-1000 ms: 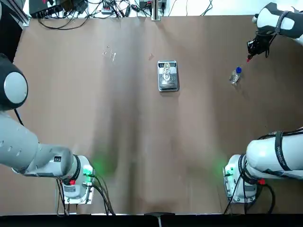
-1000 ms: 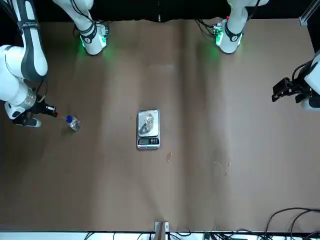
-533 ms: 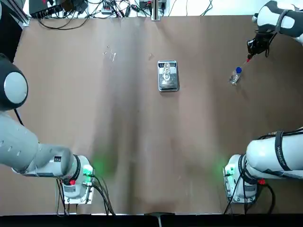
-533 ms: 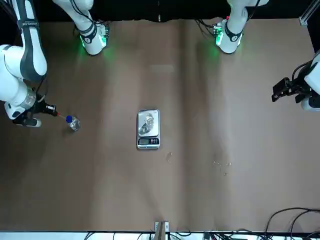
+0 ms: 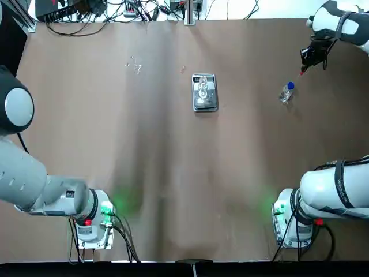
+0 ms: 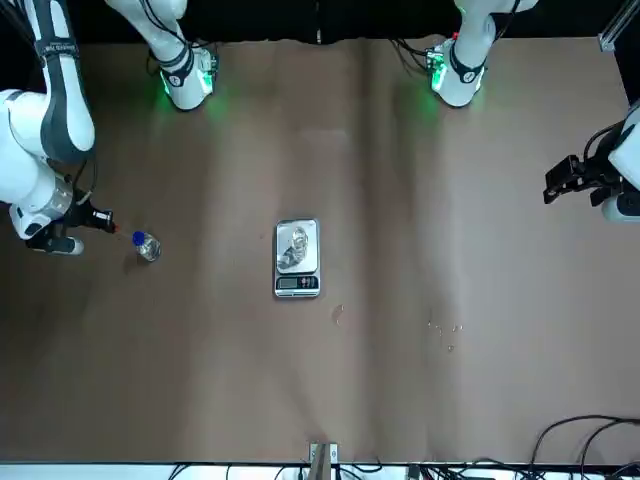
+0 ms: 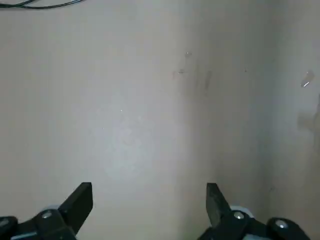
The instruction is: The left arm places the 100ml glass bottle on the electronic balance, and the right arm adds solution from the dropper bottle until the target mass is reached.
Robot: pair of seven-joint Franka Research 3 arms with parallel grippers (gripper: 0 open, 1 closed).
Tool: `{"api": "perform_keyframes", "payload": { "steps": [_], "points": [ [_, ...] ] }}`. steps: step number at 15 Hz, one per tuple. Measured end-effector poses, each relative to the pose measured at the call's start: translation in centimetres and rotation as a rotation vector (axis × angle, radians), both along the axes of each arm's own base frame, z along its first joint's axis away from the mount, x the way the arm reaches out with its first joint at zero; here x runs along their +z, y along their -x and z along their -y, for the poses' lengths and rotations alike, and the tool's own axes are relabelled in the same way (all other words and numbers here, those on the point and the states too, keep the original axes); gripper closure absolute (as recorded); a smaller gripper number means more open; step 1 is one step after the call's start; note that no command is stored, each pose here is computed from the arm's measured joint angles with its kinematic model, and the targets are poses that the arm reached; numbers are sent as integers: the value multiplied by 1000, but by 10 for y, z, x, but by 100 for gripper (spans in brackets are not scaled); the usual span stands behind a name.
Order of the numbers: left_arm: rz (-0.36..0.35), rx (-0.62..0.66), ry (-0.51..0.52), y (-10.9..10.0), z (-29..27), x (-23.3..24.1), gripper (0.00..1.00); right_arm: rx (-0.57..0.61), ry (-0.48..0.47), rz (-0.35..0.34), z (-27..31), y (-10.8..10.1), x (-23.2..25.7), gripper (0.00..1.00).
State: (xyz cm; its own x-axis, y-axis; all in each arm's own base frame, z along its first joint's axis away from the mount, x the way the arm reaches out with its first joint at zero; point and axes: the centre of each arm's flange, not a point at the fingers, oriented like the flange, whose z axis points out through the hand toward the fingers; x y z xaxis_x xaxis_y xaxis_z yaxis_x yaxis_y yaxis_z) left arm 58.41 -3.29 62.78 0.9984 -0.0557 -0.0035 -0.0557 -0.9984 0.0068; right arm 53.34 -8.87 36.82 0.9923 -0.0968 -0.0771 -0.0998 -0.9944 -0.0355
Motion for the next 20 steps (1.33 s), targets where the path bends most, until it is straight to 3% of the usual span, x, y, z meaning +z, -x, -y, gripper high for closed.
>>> {"api": "perform_keyframes", "payload": {
  "steps": [20],
  "points": [
    [-1, 0, 0, 0, 0, 0, 0, 46, 27, -26, -21, -6, -18, 95]
  ]
}}
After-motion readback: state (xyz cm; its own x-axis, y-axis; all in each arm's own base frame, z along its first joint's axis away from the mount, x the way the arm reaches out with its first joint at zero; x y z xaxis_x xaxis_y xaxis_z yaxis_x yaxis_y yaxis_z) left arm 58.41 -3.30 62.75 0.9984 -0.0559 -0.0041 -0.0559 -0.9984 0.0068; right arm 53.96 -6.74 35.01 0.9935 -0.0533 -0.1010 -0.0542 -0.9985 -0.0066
